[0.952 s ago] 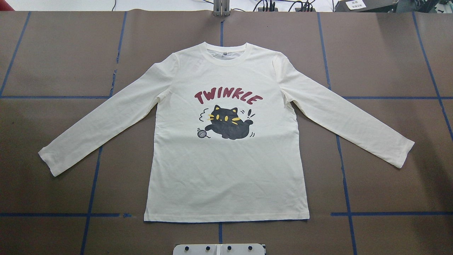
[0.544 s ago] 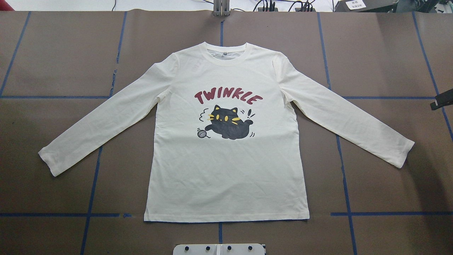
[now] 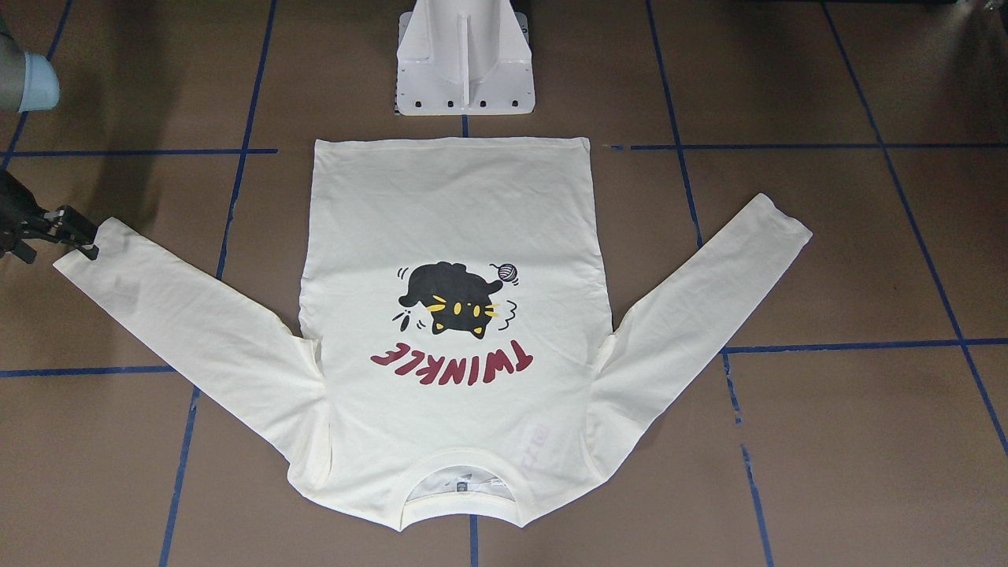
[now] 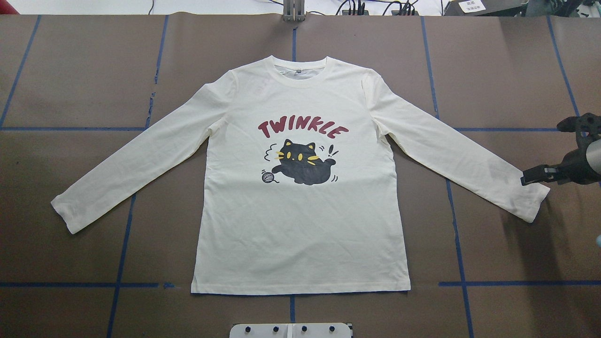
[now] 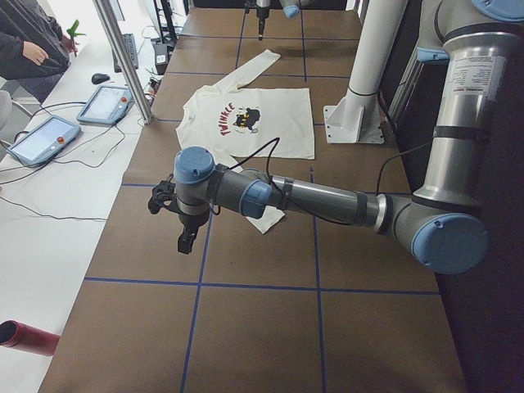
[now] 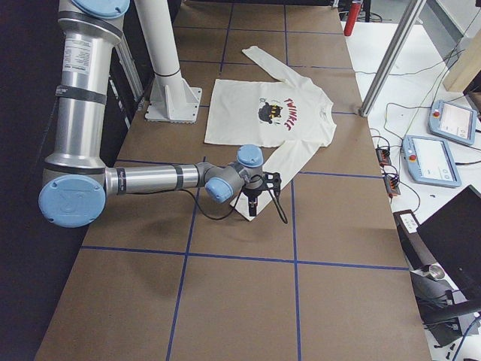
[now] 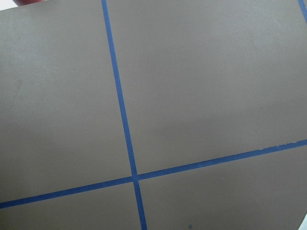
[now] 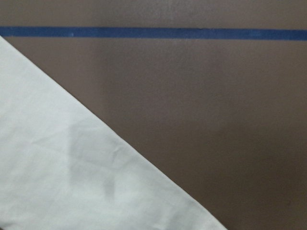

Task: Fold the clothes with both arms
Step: 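Move the right gripper to the sleeve cuff nearest it and grasp it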

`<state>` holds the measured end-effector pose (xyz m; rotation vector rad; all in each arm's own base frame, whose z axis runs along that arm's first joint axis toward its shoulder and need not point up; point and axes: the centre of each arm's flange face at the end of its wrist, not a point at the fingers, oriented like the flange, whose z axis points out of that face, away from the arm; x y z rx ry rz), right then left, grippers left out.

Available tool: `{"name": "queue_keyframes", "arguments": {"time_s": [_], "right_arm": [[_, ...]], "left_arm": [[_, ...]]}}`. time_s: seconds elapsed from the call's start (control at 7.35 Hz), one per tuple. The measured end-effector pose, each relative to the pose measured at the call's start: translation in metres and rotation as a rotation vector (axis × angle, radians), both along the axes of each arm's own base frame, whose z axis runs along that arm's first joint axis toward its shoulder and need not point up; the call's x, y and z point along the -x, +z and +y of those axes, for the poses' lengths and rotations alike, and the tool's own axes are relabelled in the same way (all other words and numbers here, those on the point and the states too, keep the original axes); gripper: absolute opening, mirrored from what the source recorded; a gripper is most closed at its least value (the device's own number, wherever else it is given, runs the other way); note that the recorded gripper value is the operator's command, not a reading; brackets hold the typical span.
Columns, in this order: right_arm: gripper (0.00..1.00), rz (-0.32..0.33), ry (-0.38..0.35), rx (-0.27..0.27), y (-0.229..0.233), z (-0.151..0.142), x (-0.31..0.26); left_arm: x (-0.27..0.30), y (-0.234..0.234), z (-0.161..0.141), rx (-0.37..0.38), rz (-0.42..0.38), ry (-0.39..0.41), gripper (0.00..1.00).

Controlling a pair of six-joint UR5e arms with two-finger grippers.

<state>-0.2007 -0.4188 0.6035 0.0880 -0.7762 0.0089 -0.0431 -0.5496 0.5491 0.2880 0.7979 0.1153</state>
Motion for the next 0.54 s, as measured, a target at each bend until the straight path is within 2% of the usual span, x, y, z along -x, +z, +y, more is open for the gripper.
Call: {"name": "queue_keyframes", "arguments": {"time_s": [0.54], "right_arm": [[1.0, -0.011, -0.04, 0.063, 0.019, 0.017, 0.003]], "left_arm": [[0.0, -0.004, 0.0, -0.015, 0.003, 0.001, 1.0]]}}
